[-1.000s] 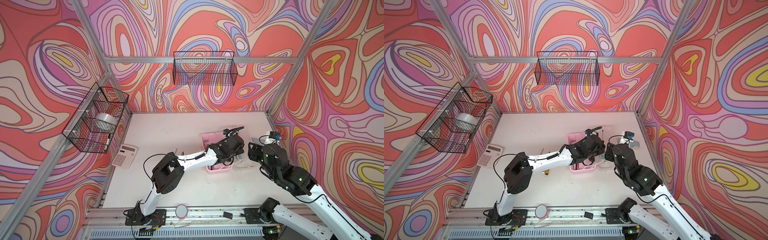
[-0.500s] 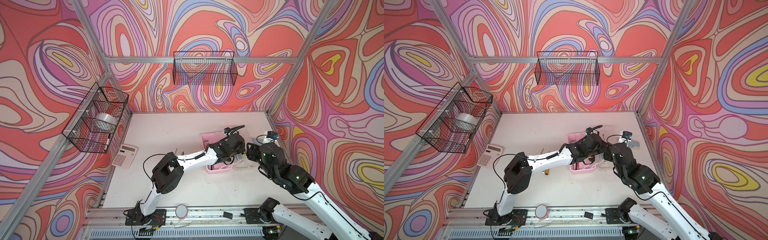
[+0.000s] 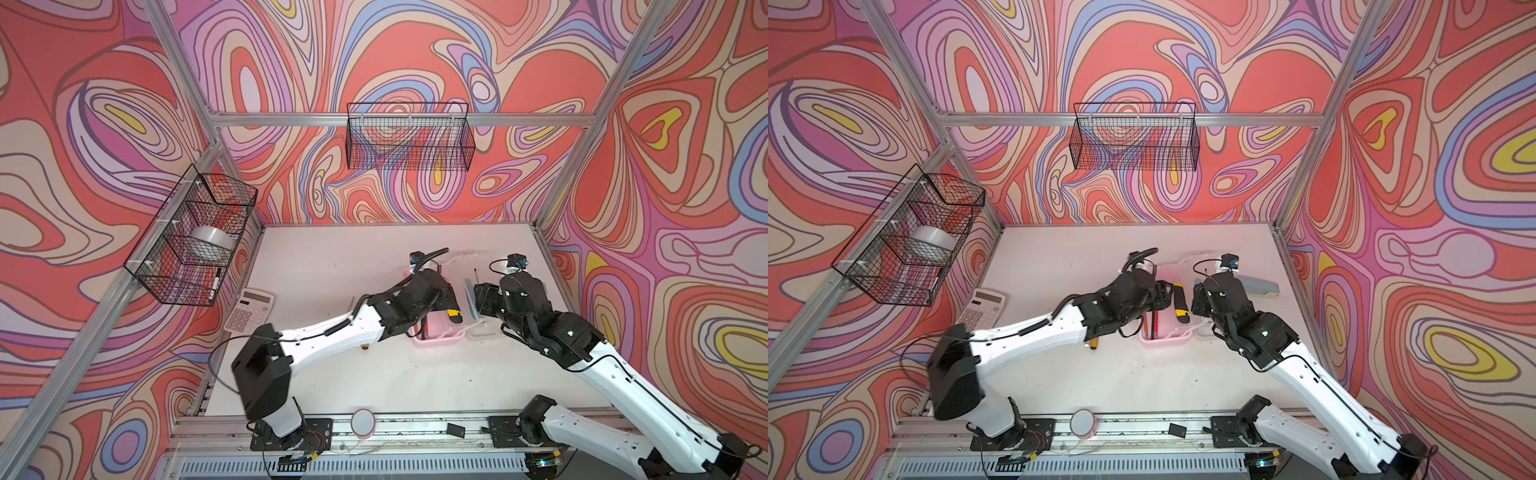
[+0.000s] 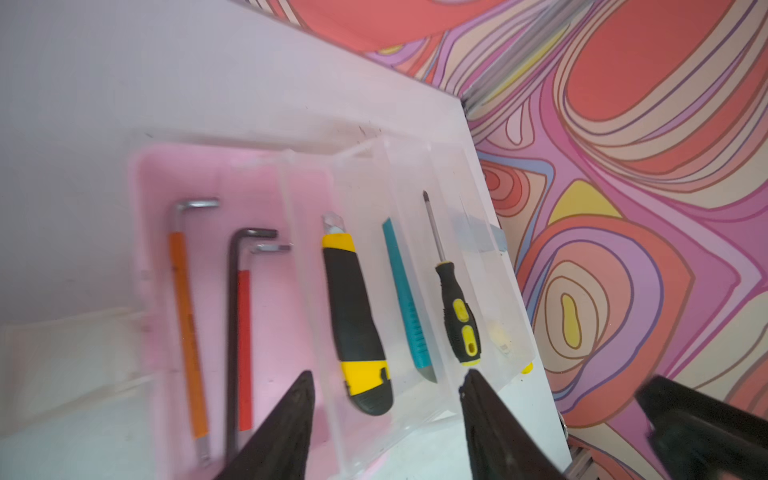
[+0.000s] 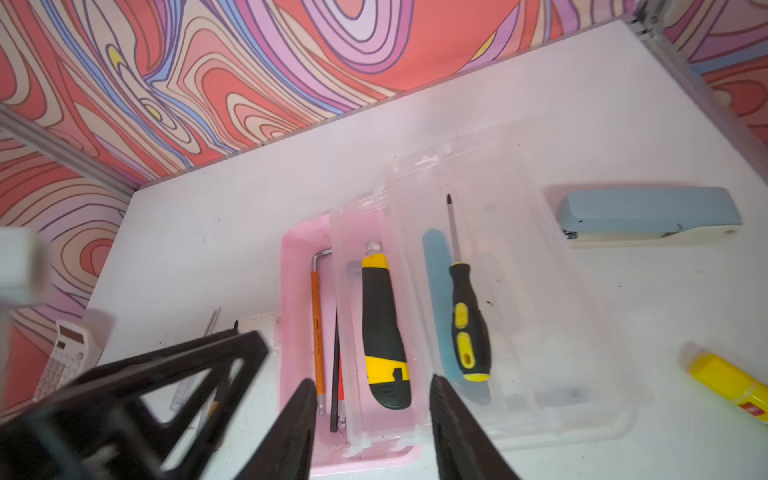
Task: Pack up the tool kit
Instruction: 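Lower the black-yellow screwdriver into the box and open the left gripper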
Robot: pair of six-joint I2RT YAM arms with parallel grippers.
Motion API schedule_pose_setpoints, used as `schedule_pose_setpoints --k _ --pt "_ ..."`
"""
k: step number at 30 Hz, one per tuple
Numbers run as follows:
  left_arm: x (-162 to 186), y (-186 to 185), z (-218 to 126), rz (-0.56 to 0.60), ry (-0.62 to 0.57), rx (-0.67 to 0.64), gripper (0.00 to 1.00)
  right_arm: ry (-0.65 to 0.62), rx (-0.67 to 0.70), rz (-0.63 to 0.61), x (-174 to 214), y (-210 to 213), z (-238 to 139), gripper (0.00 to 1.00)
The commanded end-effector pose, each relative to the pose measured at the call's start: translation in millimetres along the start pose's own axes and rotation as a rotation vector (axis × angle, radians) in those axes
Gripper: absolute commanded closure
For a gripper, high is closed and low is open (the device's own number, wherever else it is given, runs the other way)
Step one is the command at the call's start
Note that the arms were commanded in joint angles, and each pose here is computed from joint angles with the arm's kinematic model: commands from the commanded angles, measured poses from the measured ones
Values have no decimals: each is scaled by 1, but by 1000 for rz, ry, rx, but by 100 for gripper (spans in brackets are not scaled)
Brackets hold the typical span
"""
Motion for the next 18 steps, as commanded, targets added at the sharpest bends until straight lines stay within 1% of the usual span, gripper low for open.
schedule_pose_setpoints --k 1,3,5,9,11,13,15,18 --pt "-15 46 -39 72 -58 -138 41 19 -108 -43 -1 35 6 54" --pt "-20 72 -64 77 -71 -195 40 24 -100 -115 5 65 9 53" --pt "-23 102 -82 55 -61 -244 38 70 -148 -157 13 97 20 53" --pt "-32 153 -105 -59 -29 -314 37 155 -248 -144 27 133 51 52" --pt "-36 168 -113 -56 -45 -349 38 184 -261 -149 31 147 63 52" --pt "-42 172 -116 -27 -70 -394 38 189 -268 -152 33 157 65 52" --pt "-47 173 -112 11 -91 -468 38 188 -278 -138 33 162 65 52" --pt "-54 179 -89 38 -65 -568 39 194 -283 -127 33 164 66 52"
Point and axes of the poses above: each gripper's point midway between its finger pads, its own z axis out along the fingers, its own y axis along the line the jaws close on, x = y × z, the point moved 10 cm from there along -z, back along the fingers, and after that the axes turned 14 degrees about -z, right-handed, at the moved point
